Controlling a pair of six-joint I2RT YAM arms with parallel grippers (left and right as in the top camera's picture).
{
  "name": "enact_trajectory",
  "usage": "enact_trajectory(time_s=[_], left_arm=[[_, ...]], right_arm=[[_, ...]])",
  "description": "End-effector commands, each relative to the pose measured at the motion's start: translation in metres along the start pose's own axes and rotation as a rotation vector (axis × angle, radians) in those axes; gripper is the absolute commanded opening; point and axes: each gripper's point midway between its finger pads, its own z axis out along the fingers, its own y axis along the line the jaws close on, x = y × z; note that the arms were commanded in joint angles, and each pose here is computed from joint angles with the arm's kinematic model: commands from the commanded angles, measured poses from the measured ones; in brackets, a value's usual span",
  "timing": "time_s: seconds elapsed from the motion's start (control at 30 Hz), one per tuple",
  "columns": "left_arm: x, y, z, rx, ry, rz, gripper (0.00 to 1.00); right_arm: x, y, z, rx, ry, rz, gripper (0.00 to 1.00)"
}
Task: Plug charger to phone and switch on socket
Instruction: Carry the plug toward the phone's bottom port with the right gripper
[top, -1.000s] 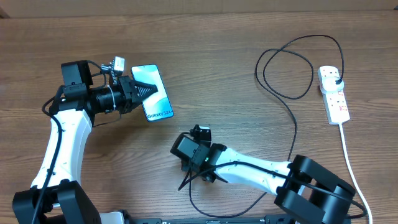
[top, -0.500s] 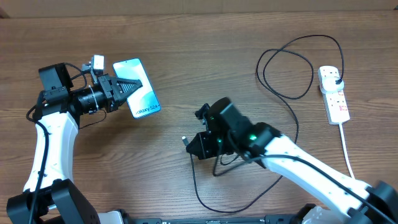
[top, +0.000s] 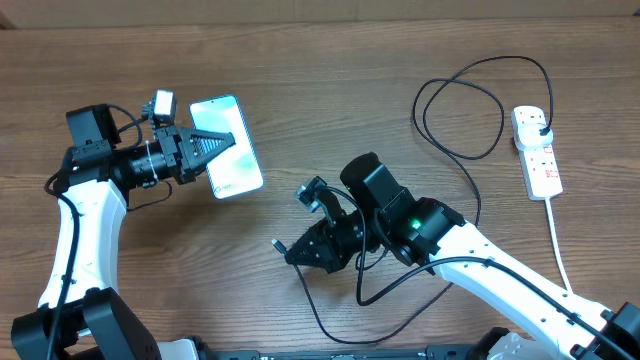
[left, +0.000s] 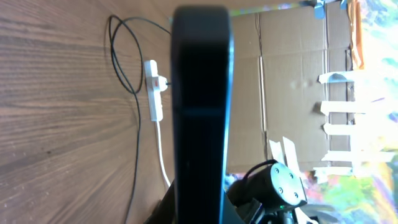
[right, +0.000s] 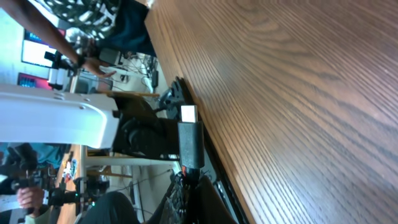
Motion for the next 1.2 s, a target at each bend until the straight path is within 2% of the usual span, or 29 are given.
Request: enact_trajectory(time_s=[0.0, 0.37, 0.57, 0.73, 0.9, 1.17], left_arm=[[0.01, -0.013, 0.0, 0.061, 0.029, 0.042, 0.04], [0.026, 0.0, 0.001, 0.006, 0.038, -0.006, 0.04], [0.041, -0.002, 0.011, 0.015, 0.087, 0.01, 0.04], [0.054, -0.005, 0.027, 0.024, 0.15, 0.022, 0.04], [0.066, -0.009, 0.041, 0.034, 0.207, 0.044, 0.04], [0.076, -0.011, 0.051, 0.038, 0.251, 0.055, 0.04]], right_arm=[[-0.003, 0.008, -0.001, -0.03, -0.01, 0.002, 0.04], [-0.005, 0.01, -0.003, -0.032, -0.018, -0.007, 0.04], [-0.011, 0.028, -0.025, 0.007, -0.096, -0.066, 0.04], [-0.003, 0.014, -0.043, 0.163, -0.137, 0.021, 0.04], [0.001, 0.014, -0.045, 0.167, -0.135, 0.08, 0.04], [0.0, 0.015, -0.045, 0.165, -0.139, 0.079, 0.04]])
